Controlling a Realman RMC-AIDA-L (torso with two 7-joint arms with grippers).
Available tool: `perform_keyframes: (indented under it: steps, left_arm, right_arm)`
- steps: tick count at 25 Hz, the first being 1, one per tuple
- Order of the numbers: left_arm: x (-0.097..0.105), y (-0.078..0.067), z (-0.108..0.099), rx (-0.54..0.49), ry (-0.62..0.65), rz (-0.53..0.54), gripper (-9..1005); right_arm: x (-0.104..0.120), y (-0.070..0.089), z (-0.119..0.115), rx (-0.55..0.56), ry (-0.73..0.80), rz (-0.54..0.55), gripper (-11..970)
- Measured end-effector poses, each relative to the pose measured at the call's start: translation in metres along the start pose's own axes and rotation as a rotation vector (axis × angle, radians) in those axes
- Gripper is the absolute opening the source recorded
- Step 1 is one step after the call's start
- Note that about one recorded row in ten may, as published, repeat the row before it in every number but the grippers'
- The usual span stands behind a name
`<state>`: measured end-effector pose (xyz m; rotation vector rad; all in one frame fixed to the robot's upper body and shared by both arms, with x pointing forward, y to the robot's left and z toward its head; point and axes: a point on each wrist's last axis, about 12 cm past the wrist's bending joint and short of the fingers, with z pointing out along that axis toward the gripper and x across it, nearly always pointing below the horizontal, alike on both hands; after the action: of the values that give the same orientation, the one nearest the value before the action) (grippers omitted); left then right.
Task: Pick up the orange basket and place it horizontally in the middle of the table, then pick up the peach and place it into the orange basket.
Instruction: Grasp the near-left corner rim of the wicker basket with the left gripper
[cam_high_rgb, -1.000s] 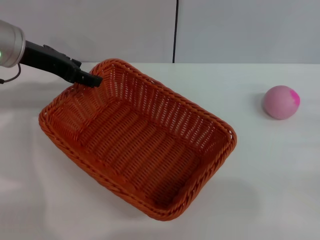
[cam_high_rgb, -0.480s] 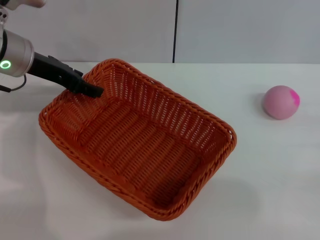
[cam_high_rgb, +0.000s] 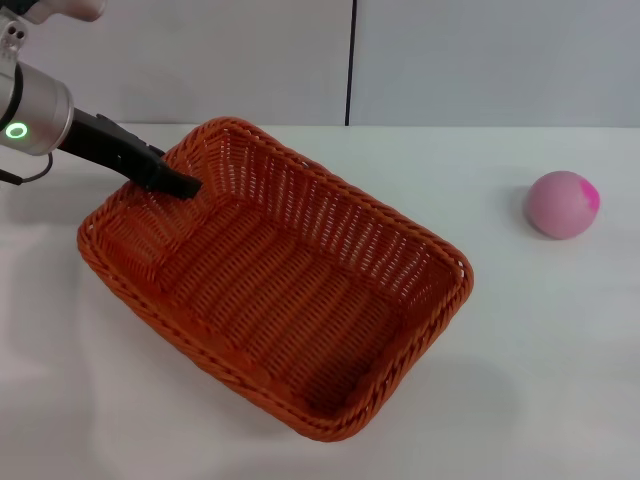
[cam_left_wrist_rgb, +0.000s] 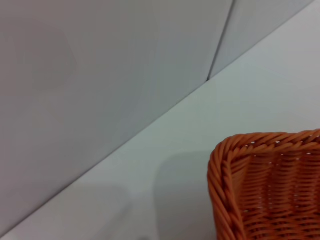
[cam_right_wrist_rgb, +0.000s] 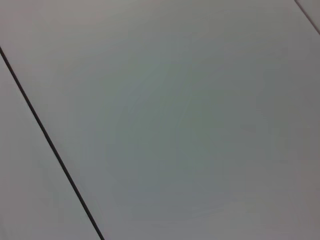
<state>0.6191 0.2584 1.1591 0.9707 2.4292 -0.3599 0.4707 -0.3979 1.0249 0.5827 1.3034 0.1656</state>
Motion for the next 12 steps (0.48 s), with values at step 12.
perform_keyframes:
  steps: [12]
  left_arm:
    - [-0.009,-0.0043,-0.0022,-0.014,-0.016,0.029,372]
  right_arm:
    - [-0.0022,-0.0016,0.0015,0.001,-0.003,0.021,679]
